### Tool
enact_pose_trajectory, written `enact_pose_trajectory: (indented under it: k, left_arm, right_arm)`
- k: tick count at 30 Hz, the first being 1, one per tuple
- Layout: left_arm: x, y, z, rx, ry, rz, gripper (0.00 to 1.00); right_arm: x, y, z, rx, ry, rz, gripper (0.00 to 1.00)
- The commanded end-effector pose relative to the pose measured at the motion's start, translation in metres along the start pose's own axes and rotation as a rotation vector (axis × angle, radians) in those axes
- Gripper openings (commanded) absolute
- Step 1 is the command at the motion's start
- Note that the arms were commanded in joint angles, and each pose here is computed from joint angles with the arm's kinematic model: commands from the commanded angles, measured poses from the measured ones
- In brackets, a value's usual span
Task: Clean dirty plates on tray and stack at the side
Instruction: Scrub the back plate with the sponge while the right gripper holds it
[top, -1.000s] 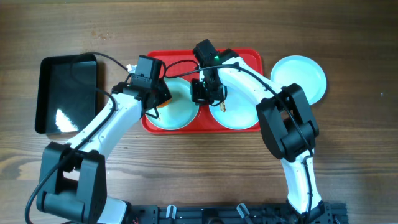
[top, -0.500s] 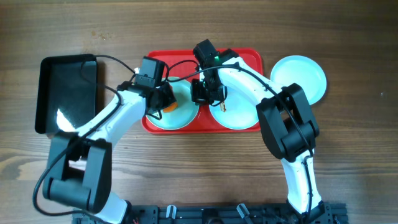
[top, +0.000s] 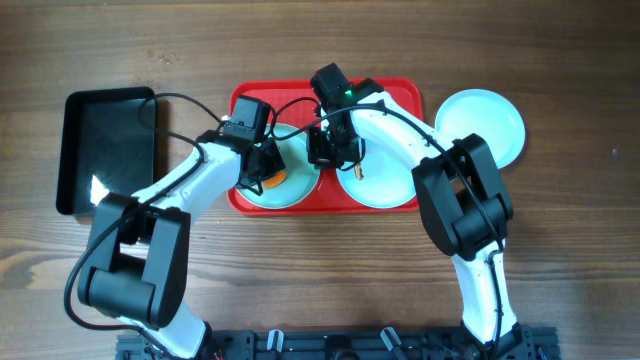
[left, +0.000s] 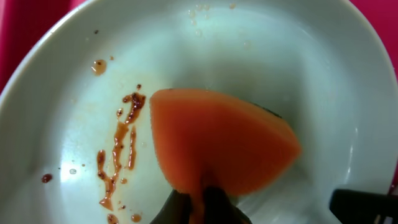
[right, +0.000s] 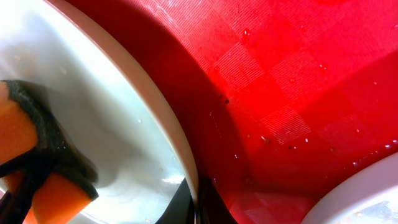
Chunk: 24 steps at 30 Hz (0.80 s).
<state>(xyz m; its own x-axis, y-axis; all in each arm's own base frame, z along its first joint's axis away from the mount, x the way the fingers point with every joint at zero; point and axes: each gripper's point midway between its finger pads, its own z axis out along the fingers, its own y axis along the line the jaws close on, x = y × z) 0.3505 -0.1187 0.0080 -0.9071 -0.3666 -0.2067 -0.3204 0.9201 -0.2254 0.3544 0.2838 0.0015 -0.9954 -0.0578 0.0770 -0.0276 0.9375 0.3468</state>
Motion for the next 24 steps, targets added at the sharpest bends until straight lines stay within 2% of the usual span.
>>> enact_pose_trajectory:
  k: [1,5,13,19,24]
  left_arm:
    - [0.018,0.054,0.022,-0.228,0.007,0.026,0.04]
    - [0.025,0.074,0.023,-0.308,-0.003,0.019,0.04]
    - [0.016,0.101,0.013,-0.461,-0.080,-0.003,0.04]
    - [0.006,0.092,-0.003,-0.442,-0.110,-0.008,0.04]
    - [-0.016,0.068,-0.039,-0.338,-0.200,-0.028,0.04]
  right_arm:
    - [0.006,-0.019,0.015,0.082,0.012,0.024,0.04]
    - [0.005,-0.019,0.015,0.080,0.010,0.024,0.04]
    - [0.006,-0.019,0.015,0.082,0.013,0.024,0.04]
    - [0.006,-0.019,0.015,0.082,0.013,0.025,0.04]
    - [0.007,-0.020,0.015,0.085,0.019,0.026,0.04]
